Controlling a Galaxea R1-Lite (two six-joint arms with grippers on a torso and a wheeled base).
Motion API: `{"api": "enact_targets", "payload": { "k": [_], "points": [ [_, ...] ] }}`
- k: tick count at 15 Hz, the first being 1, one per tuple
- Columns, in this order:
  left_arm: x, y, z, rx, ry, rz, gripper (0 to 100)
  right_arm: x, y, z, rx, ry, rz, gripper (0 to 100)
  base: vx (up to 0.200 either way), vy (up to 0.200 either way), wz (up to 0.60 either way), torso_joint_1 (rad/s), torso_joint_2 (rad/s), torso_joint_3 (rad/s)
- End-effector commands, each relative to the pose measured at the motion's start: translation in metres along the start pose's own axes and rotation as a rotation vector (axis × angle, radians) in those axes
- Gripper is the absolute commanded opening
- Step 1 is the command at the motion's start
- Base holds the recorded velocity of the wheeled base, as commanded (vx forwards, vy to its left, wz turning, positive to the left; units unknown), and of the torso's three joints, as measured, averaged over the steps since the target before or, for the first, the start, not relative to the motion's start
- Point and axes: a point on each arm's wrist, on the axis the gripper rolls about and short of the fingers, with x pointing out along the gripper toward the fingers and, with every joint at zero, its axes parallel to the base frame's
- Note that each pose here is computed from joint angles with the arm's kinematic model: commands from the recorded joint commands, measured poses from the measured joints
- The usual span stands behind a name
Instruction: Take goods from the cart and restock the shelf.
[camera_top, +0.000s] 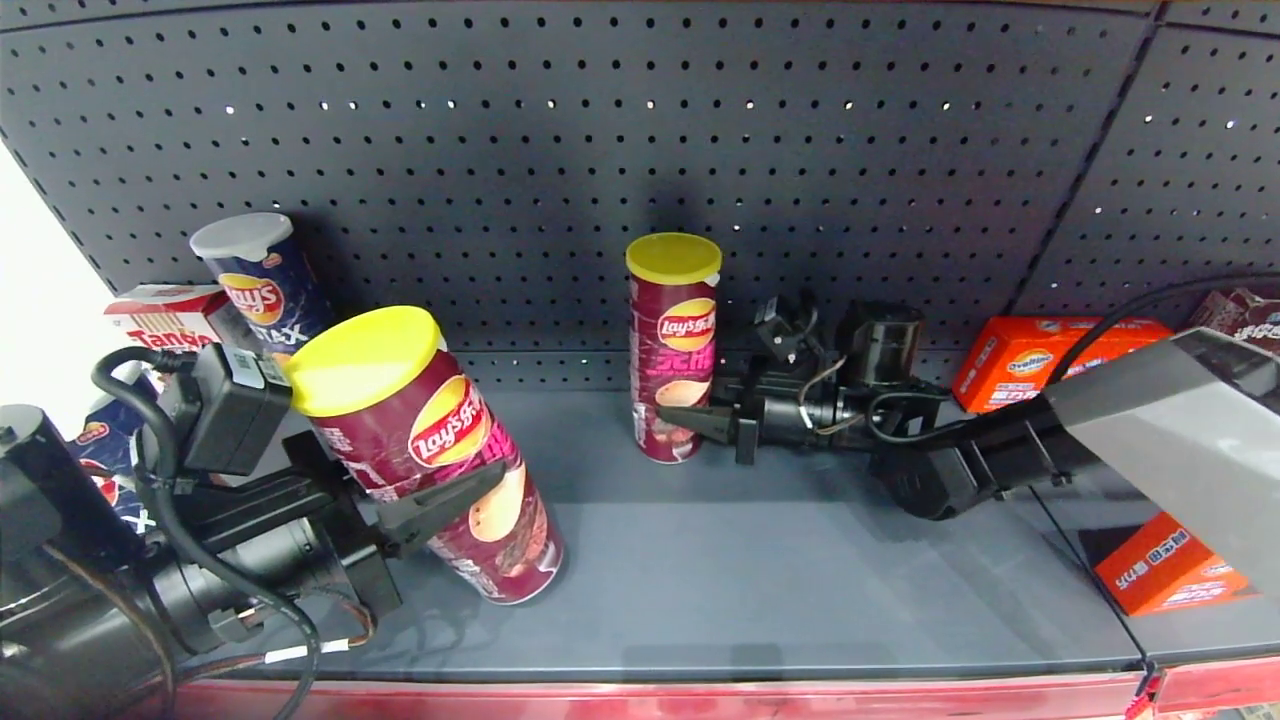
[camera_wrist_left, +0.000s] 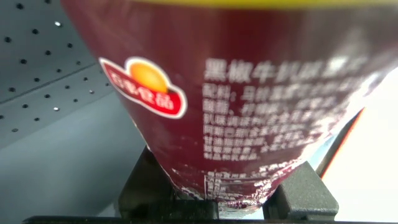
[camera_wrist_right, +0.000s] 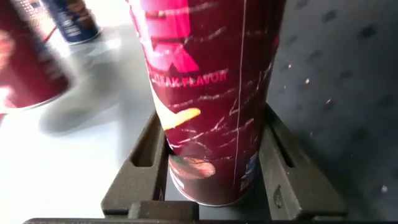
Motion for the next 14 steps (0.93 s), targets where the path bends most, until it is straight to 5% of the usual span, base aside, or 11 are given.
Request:
{"api": "enact_targets", "payload": {
  "k": [1,6,8,9,14],
  "points": [
    [0.0,0.001,0.0,-0.001,0.001,0.005,0,-0.02,0.039,0.028,-0.015,-0.009,-0.023,0,0.0,0.0,0.0,0.0,0.0,0.0],
    [-0.001,0.001,-0.001,-0.003,0.005,0.008,0,-0.05,0.114,0.03,-0.007,0.0,-0.047,0,0.0,0.0,0.0,0.0,0.0,0.0],
    [0.0,0.002,-0.001,-0.004,0.007,0.008,0,-0.053,0.119,0.03,-0.007,-0.001,-0.048,0,0.0,0.0,0.0,0.0,0.0,0.0],
    [0.0,0.001,-0.002,-0.006,0.011,0.01,0,-0.064,0.143,0.024,0.01,0.017,-0.018,0,0.0,0.0,0.0,0.0,0.0,0.0],
    [-0.001,0.003,-0.003,-0.006,0.013,0.016,0,-0.071,0.162,0.01,0.037,0.059,0.015,0,0.0,0.0,0.0,0.0,0.0,0.0]
  ]
}}
